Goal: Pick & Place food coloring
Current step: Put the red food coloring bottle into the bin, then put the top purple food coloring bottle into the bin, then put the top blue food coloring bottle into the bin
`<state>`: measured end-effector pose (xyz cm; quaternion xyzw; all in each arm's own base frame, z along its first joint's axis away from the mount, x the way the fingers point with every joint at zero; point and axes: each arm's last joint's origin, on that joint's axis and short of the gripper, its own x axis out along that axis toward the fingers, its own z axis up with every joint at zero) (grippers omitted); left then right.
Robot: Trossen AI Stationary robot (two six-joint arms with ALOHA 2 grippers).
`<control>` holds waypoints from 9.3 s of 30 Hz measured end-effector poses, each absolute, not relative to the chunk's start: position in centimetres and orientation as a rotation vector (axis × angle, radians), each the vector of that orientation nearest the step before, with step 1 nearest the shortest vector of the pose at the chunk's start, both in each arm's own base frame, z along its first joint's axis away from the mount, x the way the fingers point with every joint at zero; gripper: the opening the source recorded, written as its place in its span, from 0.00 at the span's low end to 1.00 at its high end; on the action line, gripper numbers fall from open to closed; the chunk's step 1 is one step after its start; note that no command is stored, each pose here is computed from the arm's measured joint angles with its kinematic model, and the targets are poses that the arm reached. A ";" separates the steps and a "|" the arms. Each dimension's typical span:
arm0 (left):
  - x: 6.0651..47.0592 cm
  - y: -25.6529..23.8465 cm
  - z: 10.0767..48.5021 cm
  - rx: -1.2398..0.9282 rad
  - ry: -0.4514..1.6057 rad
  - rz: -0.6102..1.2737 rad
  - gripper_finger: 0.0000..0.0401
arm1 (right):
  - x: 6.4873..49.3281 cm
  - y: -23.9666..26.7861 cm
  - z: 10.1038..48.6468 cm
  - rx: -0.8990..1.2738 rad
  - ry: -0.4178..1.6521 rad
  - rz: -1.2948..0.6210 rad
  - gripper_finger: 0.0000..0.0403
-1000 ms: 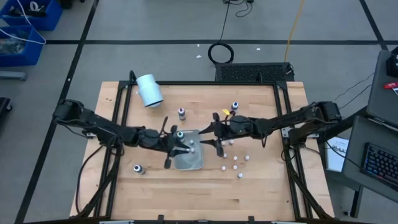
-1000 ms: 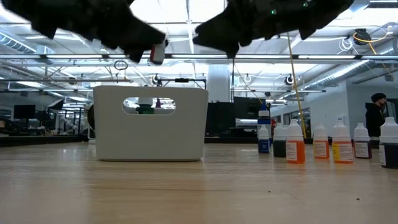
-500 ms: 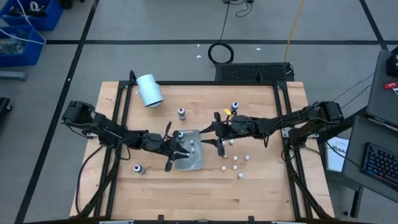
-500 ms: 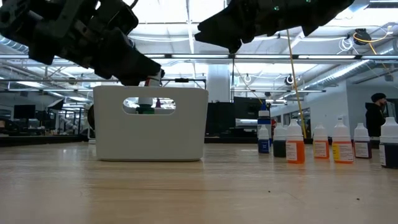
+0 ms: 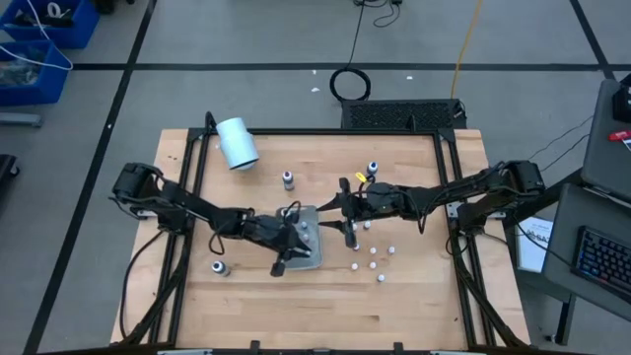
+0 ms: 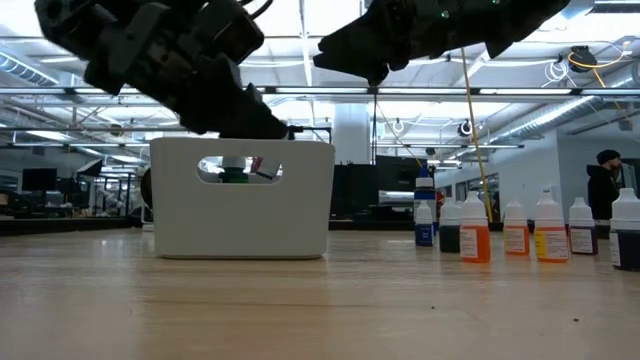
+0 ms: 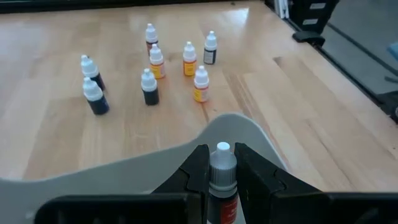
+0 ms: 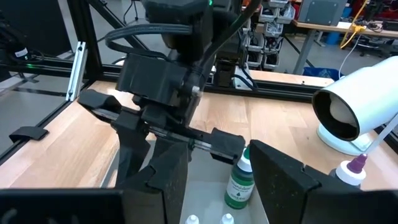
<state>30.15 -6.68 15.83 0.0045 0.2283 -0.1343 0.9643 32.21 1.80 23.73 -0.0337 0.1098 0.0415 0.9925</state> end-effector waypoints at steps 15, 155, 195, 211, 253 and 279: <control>30.9 -6.2 14.5 -0.015 0.396 -0.267 0.15 | 32.2 1.8 23.7 -0.071 0.226 0.084 0.40; 14.1 -1.5 15.8 -0.071 0.054 0.047 0.29 | 26.7 0.5 16.3 0.191 1.202 -0.191 0.38; 14.2 -1.4 15.9 -0.073 0.052 0.047 0.29 | 34.2 0.7 28.2 -0.079 0.905 -0.023 0.10; 14.2 -1.4 15.9 -0.075 0.051 0.047 0.29 | 42.3 1.2 22.0 -0.196 1.121 0.178 0.10; 14.2 -1.5 15.8 -0.074 0.053 0.047 0.29 | 43.7 -1.5 17.7 -0.190 1.213 0.223 0.11; 14.2 -1.4 15.8 -0.074 0.052 0.047 0.29 | 43.2 -1.5 19.0 -0.173 1.215 0.187 0.22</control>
